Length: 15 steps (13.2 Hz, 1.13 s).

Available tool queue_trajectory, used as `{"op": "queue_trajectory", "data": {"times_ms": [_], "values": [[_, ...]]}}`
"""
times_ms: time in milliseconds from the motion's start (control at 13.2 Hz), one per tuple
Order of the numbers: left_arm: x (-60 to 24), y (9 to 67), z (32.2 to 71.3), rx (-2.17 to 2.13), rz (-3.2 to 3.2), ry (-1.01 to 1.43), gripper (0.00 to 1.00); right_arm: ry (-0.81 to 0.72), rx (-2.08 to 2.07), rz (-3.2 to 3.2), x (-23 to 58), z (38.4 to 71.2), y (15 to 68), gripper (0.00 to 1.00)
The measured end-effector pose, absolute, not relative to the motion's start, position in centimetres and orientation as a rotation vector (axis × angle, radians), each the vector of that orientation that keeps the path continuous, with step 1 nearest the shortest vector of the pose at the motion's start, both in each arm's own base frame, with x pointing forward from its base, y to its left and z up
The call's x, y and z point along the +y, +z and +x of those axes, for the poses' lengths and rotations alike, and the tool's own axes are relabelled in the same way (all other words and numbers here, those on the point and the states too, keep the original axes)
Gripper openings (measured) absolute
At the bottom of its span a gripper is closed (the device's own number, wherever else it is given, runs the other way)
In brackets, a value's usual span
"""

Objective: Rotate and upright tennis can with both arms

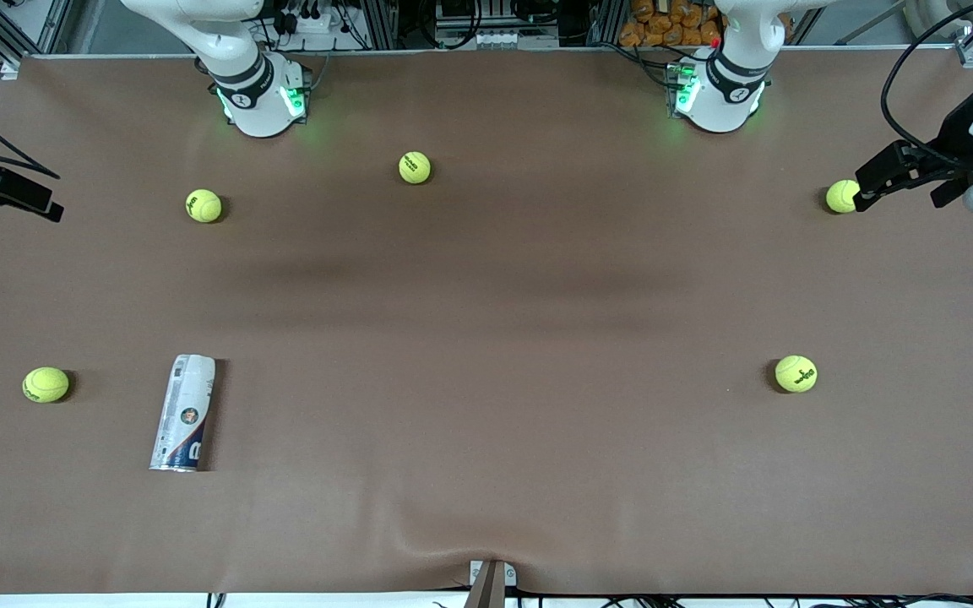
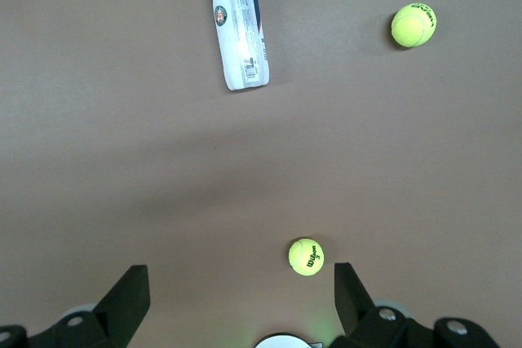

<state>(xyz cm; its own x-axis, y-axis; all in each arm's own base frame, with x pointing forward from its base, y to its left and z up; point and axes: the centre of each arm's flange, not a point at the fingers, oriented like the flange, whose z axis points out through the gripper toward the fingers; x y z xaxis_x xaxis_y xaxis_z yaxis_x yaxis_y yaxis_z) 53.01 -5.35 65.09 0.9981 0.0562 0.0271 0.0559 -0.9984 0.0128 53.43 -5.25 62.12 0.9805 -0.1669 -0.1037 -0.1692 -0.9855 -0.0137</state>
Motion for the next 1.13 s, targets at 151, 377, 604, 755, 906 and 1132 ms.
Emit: {"op": "queue_trajectory", "data": {"times_ms": [151,377,604,755,906,1132], "values": [[-5.3,65.1,53.0,0.088,3.128,0.042,1.0,0.16,0.263,-3.104,-5.2,53.4,62.1,1.0],[-5.3,65.1,53.0,0.089,3.128,0.042,1.0,0.16,0.26,-3.104,-5.1,53.4,62.1,1.0],[-5.3,64.0,53.5,0.086,3.128,0.004,1.0,0.16,0.252,-3.105,-4.9,53.5,62.1,1.0],[-5.9,63.2,53.8,0.067,3.127,-0.02,1.0,0.16,0.252,-3.105,-4.8,53.5,62.1,1.0],[-6.2,62.9,54.0,0.058,3.127,-0.029,1.0,0.161,0.255,-3.105,-5.0,53.4,62.1,1.0],[-6.1,62.2,54.2,0.06,3.127,-0.05,1.0,0.162,0.258,-3.104,-5.1,53.4,62.1,1.0]]}}
